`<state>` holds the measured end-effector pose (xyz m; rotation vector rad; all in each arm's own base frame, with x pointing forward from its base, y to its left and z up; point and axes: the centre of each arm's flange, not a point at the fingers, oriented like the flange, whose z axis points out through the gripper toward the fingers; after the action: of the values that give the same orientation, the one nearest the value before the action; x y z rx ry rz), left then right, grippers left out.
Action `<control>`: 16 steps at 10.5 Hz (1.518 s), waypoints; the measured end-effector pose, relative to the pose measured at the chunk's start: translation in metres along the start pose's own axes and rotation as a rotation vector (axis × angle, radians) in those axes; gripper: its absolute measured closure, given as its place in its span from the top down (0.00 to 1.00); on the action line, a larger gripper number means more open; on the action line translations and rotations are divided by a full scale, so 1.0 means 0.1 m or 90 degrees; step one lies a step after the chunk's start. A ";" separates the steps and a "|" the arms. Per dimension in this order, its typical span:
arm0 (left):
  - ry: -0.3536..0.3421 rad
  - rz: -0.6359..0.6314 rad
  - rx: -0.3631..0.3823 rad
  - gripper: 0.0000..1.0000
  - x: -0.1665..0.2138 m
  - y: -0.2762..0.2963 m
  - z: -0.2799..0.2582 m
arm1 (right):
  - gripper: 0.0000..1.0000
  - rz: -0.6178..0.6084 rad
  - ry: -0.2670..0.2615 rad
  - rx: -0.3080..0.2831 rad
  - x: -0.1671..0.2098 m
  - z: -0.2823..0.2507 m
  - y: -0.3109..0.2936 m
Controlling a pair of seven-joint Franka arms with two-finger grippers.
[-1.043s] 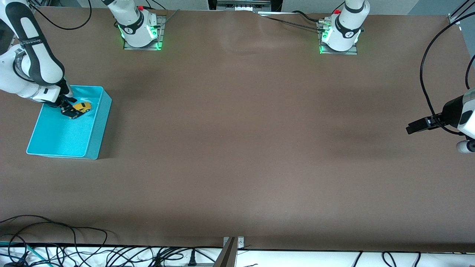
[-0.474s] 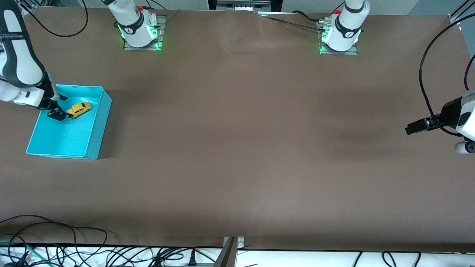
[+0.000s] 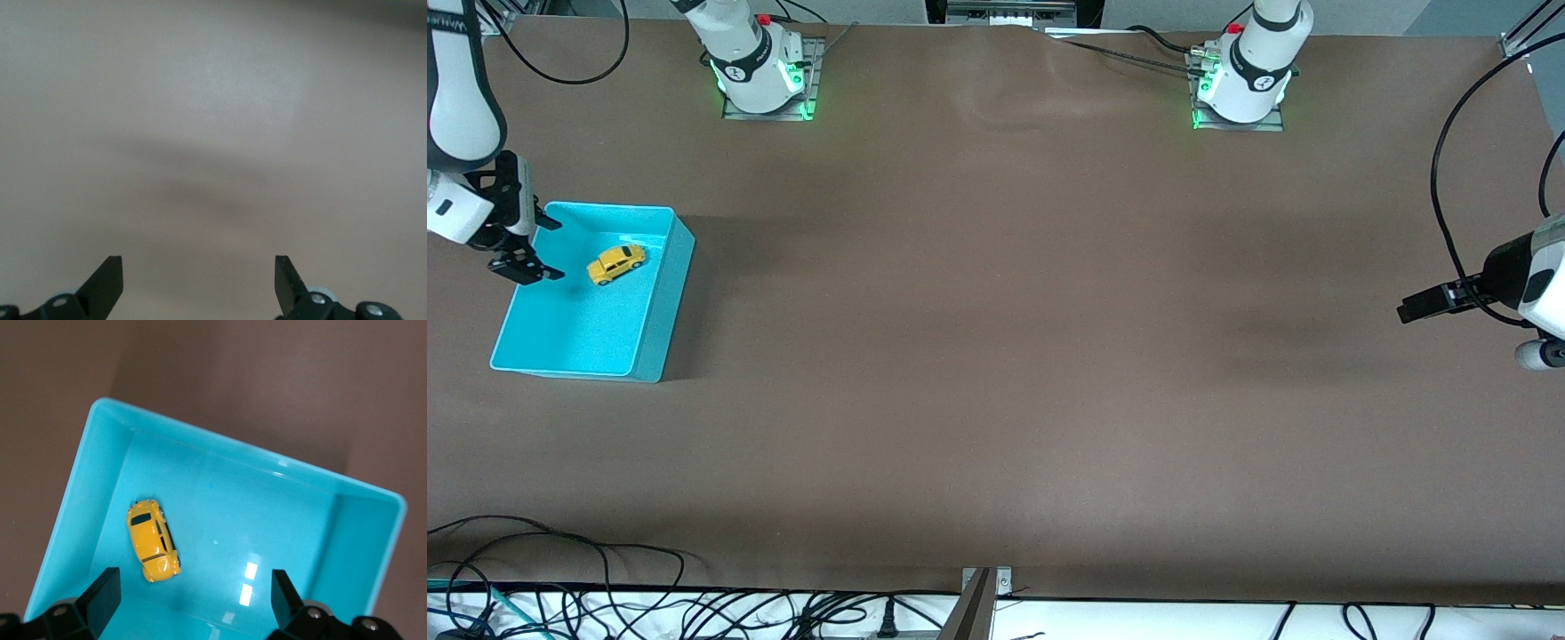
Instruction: Wind up and store yellow beetle car
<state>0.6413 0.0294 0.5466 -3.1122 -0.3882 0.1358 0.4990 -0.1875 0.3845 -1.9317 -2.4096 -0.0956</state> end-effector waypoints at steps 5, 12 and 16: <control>0.000 0.003 0.000 1.00 -0.01 0.03 0.00 | 1.00 0.267 -0.024 -0.034 0.92 -0.58 0.46; -0.001 0.002 0.000 1.00 0.00 0.02 0.01 | 1.00 0.831 0.004 -0.047 1.72 -1.21 0.85; 0.004 0.001 -0.001 1.00 0.02 0.01 0.05 | 1.00 0.963 0.008 -0.042 1.98 -1.65 0.94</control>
<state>0.6432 0.0288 0.5409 -3.1142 -0.3863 0.1259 0.5475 0.0125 0.5662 -3.0596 -0.4222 -0.0985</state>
